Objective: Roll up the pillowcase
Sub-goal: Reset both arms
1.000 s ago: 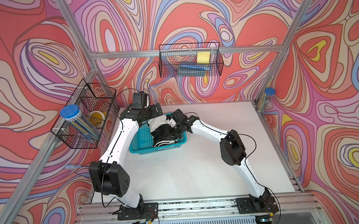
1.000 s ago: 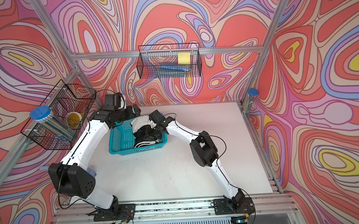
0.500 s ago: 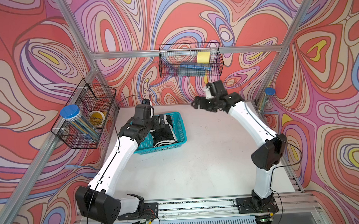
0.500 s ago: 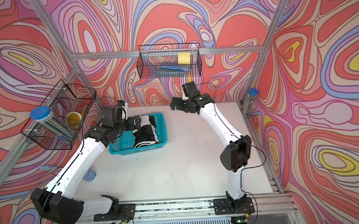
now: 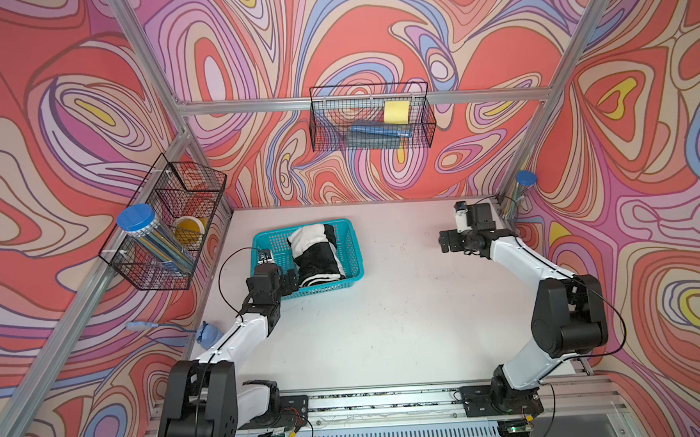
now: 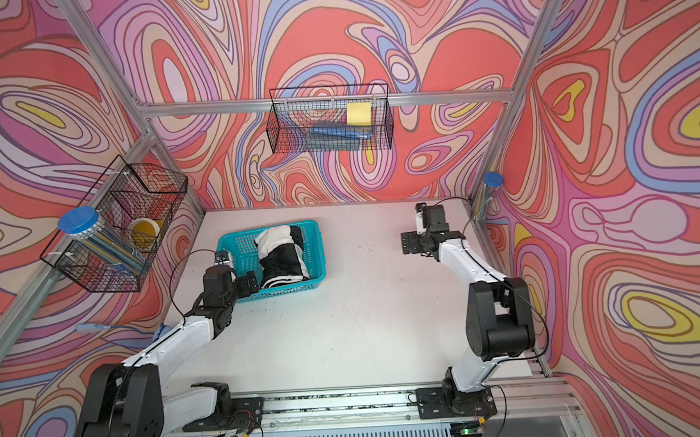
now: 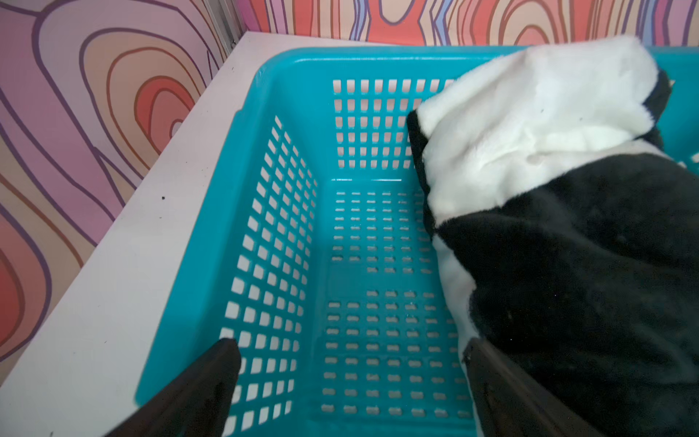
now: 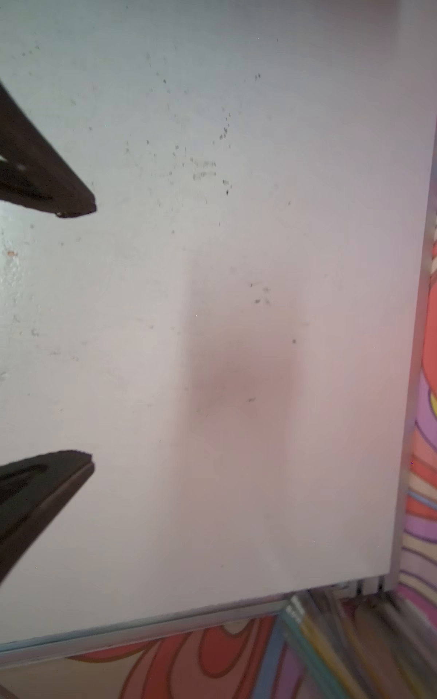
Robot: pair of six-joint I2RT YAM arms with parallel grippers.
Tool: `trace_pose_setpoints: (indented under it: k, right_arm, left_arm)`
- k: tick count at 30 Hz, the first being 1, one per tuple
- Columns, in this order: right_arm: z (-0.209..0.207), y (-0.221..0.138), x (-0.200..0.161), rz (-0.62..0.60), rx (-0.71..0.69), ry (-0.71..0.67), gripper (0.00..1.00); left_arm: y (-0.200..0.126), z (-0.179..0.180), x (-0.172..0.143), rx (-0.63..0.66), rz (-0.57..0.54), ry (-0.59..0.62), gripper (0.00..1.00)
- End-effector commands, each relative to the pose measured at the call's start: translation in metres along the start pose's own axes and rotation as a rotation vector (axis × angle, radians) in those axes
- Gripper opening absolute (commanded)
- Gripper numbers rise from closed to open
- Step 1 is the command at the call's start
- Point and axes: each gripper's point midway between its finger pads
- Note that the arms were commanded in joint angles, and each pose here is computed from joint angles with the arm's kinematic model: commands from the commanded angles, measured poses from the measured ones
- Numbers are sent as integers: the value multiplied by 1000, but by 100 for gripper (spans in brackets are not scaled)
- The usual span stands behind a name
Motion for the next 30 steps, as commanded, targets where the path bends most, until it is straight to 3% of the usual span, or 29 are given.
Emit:
trace_pose_setpoints:
  k: [1,3,6,9,10,12,16,21,24,30]
  right_arm:
    - [2,-34,65,-300,124,56,98]
    - [-15,-29,57,-325,111,88,98]
    - [-30,-19,43,-341,120,123,98]
    - [-30,-9,29,-399,152,168,98]
    - [-30,-4,21,-399,159,193,98]
    - [-31,13,-1,-347,164,226,98]
    - [-35,11,-22,-459,160,200,98]
    - [-23,3,-33,-524,192,133,98]
    - [-13,-2,-45,-624,180,82,98]
    - [-12,13,-42,-541,142,74,98]
  left_arm:
    - [7,11,4,77,-138,72,99]
    - [15,16,4,98,-200,18,99]
    - [31,-4,-5,-1,-239,68,99]
    - [28,-3,-10,-11,-216,50,99]
    - [27,0,-7,6,-254,45,99]
    - [26,1,-8,3,-212,35,99]
    - [28,1,-8,5,-212,34,99]
    - [34,-27,-6,-143,-186,120,99]
    - [35,-21,-5,-110,-190,105,99]
    - [36,-20,-4,-103,-189,101,99]
Point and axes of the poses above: each gripper's point midway between its finger pads, its own y axis out along the fingers, its own z axis along the line the jaws close on, x = y × z, and after that the axes turned 9 degrees about y, right-handed
